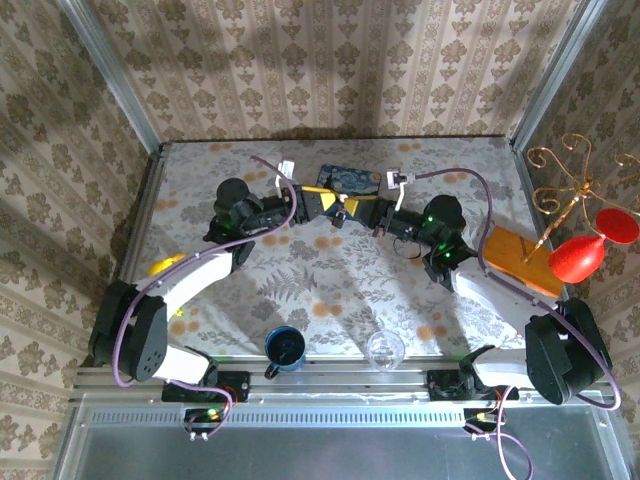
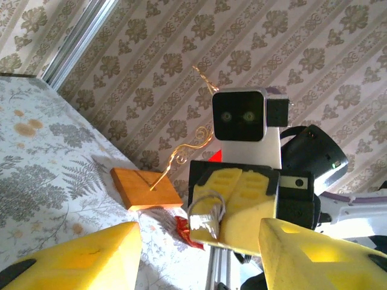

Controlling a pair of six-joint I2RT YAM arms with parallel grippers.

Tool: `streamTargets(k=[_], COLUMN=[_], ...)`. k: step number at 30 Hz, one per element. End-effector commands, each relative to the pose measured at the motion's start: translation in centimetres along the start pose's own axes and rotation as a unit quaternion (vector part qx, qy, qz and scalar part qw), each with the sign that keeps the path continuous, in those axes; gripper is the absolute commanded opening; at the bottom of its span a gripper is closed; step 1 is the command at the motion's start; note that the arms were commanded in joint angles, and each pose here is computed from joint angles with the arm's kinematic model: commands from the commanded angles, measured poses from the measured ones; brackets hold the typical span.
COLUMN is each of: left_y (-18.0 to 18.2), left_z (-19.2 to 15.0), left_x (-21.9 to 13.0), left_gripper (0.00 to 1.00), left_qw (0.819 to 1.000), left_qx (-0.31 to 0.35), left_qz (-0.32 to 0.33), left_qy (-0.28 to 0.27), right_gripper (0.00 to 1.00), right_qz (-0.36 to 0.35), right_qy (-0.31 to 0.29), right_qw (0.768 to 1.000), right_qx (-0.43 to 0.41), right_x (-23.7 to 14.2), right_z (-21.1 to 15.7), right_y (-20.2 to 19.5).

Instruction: Unlock a padlock with a key

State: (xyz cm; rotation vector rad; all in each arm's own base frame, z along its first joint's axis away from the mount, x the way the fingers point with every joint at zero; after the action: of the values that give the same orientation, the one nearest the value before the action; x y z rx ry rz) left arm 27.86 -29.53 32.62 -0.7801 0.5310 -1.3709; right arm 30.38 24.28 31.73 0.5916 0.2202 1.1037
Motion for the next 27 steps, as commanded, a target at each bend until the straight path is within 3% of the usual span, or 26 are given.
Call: streamTargets(k=[1,7,11,14,21,27], left_y=[-2.8,-2.9,-2.9,-2.8,-2.7,-2.6], left_z=[1.3,1.3,1.3,1.3,1.4,2.0], left_x=[0.4,0.5,0.5,0.4,0.4,-0.9], left_gripper=[0.51,0.33,0.11,0.00,0.00,0.00], left_qw=[0.998,0.998,0.998,0.998,0.998,0.999], left_qx=[0.032,0.032,0.030,0.030,0.032,0.033], left_qz=[-0.050,-0.055,-0.055,-0.054,-0.051,-0.030], left_qy=[-0.008,-0.008,-0.009,-0.011,-0.012,-0.004], right_gripper=[0.00,0.00,0.00,0.00,0.00,0.45], right_qz=[0.033,0.042,0.043,0.042,0.040,-0.006], right_qy=[-0.004,-0.001,-0.001,-0.002,0.000,0.017], right_qw=[0.999,0.999,0.999,0.999,0.999,1.000], right_qx=[-0.011,-0.011,-0.011,-0.011,-0.009,-0.009], right_x=[0.4,0.9,0.9,1.0,1.1,0.8], right_z=[0.5,0.4,0.4,0.5,0.6,0.0], right_y=[1.5,2.0,2.1,2.1,2.1,0.9])
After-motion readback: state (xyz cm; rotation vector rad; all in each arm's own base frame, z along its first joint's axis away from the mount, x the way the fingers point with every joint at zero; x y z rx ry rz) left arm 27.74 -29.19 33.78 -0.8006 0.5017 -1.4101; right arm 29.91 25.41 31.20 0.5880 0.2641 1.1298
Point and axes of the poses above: each hand's point on the last joint's axis, 136 mm out from that joint toward the fingers, its own x axis out along the fingers, its own y axis along the line the jaws close on, z = x × y, the point moved 2 cm from there along -x, back along the fingers, and after that the axes turned 8 degrees about -x, right-handed, at the moved point
